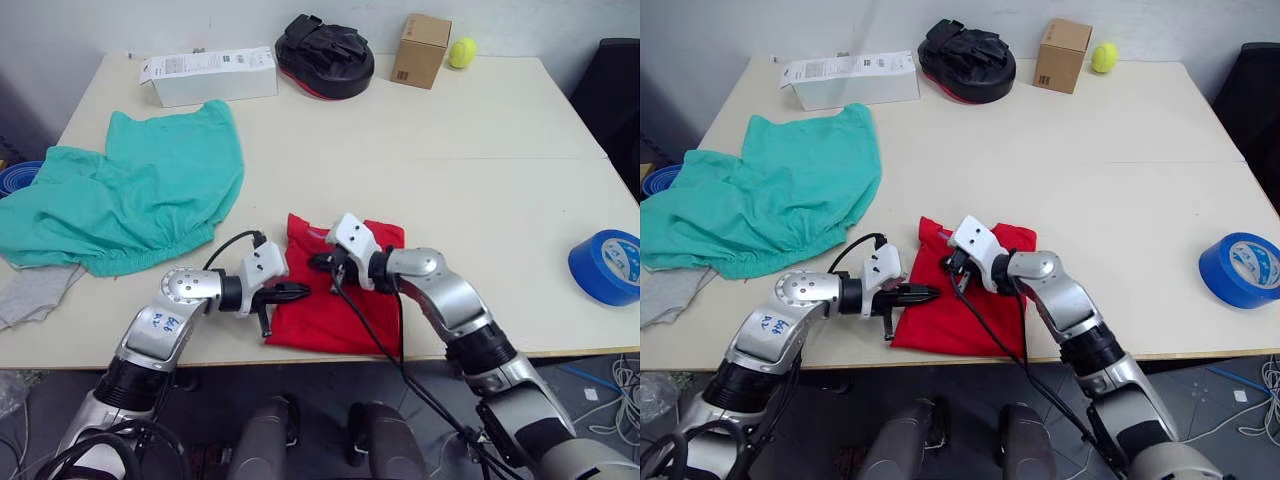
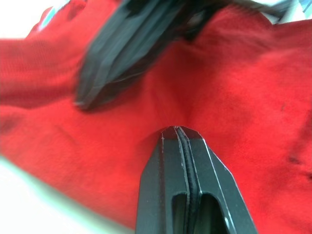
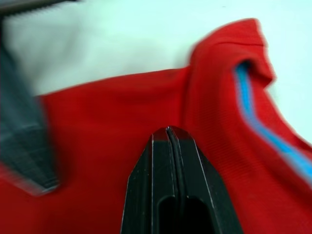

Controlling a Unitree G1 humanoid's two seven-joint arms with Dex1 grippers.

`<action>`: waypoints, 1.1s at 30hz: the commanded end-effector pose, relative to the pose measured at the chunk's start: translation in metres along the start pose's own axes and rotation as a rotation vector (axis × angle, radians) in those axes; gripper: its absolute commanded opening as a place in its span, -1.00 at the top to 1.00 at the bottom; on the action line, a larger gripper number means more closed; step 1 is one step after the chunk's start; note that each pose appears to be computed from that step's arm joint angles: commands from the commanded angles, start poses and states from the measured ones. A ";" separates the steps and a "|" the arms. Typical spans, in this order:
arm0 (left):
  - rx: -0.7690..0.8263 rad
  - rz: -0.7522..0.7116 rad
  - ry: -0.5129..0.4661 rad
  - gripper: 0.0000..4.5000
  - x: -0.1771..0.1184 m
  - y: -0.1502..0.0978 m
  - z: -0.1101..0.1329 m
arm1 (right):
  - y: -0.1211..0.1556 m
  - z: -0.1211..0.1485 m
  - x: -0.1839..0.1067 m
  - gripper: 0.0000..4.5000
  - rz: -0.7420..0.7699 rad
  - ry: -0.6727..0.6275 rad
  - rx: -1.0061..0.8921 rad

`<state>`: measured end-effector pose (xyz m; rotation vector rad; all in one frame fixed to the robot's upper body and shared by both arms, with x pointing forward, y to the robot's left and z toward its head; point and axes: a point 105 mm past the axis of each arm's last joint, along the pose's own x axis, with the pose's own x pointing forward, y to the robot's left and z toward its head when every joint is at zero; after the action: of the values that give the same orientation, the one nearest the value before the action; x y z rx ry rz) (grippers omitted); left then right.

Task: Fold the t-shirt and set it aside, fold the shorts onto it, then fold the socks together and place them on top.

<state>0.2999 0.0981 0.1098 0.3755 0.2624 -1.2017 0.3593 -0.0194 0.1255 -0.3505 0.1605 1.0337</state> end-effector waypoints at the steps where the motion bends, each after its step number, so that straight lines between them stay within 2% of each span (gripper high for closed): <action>1: 0.022 -0.001 -0.026 0.99 -0.003 -0.004 0.009 | -0.027 0.012 -0.003 1.00 -0.116 -0.060 0.029; 4: 0.017 0.001 -0.028 0.99 -0.003 -0.005 0.009 | -0.052 0.019 -0.011 1.00 -0.205 -0.111 0.125; 6: 0.012 0.007 -0.035 0.99 -0.003 -0.005 0.009 | -0.058 0.032 -0.027 1.00 -0.191 -0.187 0.128; 10: 0.007 0.014 -0.050 0.99 -0.004 -0.005 0.013 | -0.048 0.047 -0.060 1.00 -0.108 -0.257 0.052; 14: 0.001 0.023 -0.070 0.99 -0.008 -0.002 0.019 | -0.029 0.045 -0.091 1.00 -0.020 -0.232 -0.045; 19: 0.010 0.016 -0.066 0.99 -0.011 -0.003 0.020 | 0.011 0.007 -0.113 1.00 0.148 -0.053 -0.096; 25: 0.012 0.021 -0.057 0.99 -0.011 0.000 0.017 | 0.026 -0.035 -0.095 1.00 0.147 0.063 -0.044; 29: 0.010 0.021 -0.055 0.99 -0.010 -0.001 0.016 | -0.004 -0.055 -0.094 1.00 -0.009 0.138 -0.061; 33: 0.003 0.020 -0.057 0.99 -0.010 -0.002 0.015 | -0.055 -0.048 -0.115 1.00 -0.192 0.105 -0.022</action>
<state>0.2975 0.1024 0.1198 0.3360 0.2481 -1.1773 0.3366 -0.1274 0.1165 -0.4474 0.2140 0.9482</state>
